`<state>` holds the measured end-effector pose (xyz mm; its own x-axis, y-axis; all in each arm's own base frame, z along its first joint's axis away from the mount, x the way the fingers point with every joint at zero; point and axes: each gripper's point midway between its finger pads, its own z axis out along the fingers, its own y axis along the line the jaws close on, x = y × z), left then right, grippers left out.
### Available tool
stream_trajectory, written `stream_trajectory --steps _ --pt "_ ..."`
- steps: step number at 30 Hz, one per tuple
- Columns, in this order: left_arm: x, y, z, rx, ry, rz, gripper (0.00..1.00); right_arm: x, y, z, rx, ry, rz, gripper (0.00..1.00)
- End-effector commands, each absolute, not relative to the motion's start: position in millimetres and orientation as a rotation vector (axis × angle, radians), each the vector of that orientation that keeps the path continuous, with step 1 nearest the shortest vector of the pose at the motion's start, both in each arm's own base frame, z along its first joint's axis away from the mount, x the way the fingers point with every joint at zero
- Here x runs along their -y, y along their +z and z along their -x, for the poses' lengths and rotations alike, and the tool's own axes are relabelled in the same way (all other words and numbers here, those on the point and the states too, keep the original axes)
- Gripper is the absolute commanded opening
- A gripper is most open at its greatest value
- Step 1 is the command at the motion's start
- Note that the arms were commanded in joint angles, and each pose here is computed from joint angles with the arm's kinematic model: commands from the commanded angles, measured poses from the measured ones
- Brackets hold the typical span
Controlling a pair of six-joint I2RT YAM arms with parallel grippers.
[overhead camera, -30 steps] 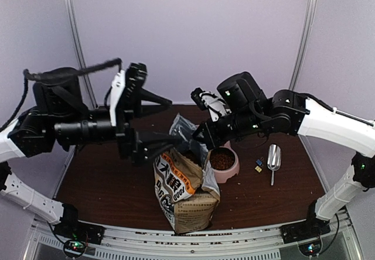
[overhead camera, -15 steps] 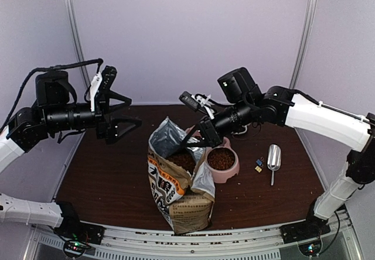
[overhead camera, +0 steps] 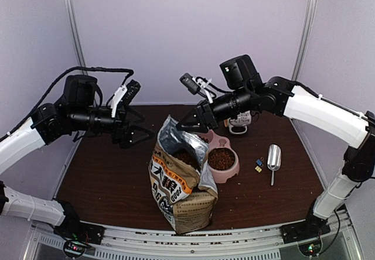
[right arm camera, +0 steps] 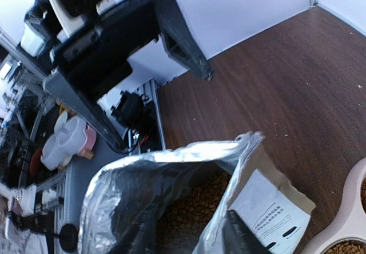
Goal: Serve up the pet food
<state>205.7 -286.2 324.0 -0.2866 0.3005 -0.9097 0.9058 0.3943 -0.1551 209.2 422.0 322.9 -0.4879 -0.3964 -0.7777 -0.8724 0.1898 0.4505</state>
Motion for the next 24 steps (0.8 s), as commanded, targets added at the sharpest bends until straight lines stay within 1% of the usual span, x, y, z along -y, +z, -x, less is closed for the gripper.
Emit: stream_trajectory --steps 1,4,5,6,10,14,17,20,24 --pt "279 359 -214 -1.706 -0.885 -0.955 0.92 -401 366 -238 -1.888 1.090 0.992 0.57" --pt "271 366 -224 -1.697 -0.856 -0.878 0.94 -375 372 -239 -1.904 1.002 0.852 0.69" --pt "266 368 -229 -1.700 -0.834 -0.843 0.95 -365 374 -237 -1.909 0.961 0.799 0.75" --pt "261 368 -235 -1.707 -0.813 -0.810 0.96 -354 375 -237 -1.919 0.911 0.738 0.79" --pt "241 367 -258 -1.734 -0.768 -0.713 0.96 -320 368 -212 -1.947 0.817 0.582 0.80" --pt "231 366 -270 -1.738 -0.757 -0.708 0.97 -307 353 -179 -1.972 0.861 0.465 0.80" --pt "229 362 -278 -1.739 -0.727 -0.729 0.97 -315 345 -151 -1.969 0.943 0.425 0.80" --pt "224 355 -286 -1.748 -0.695 -0.727 0.97 -332 344 -124 -1.958 0.929 0.449 0.80" --pt "223 348 -285 -1.741 -0.687 -0.731 0.97 -351 340 -104 -1.960 0.929 0.473 0.81"
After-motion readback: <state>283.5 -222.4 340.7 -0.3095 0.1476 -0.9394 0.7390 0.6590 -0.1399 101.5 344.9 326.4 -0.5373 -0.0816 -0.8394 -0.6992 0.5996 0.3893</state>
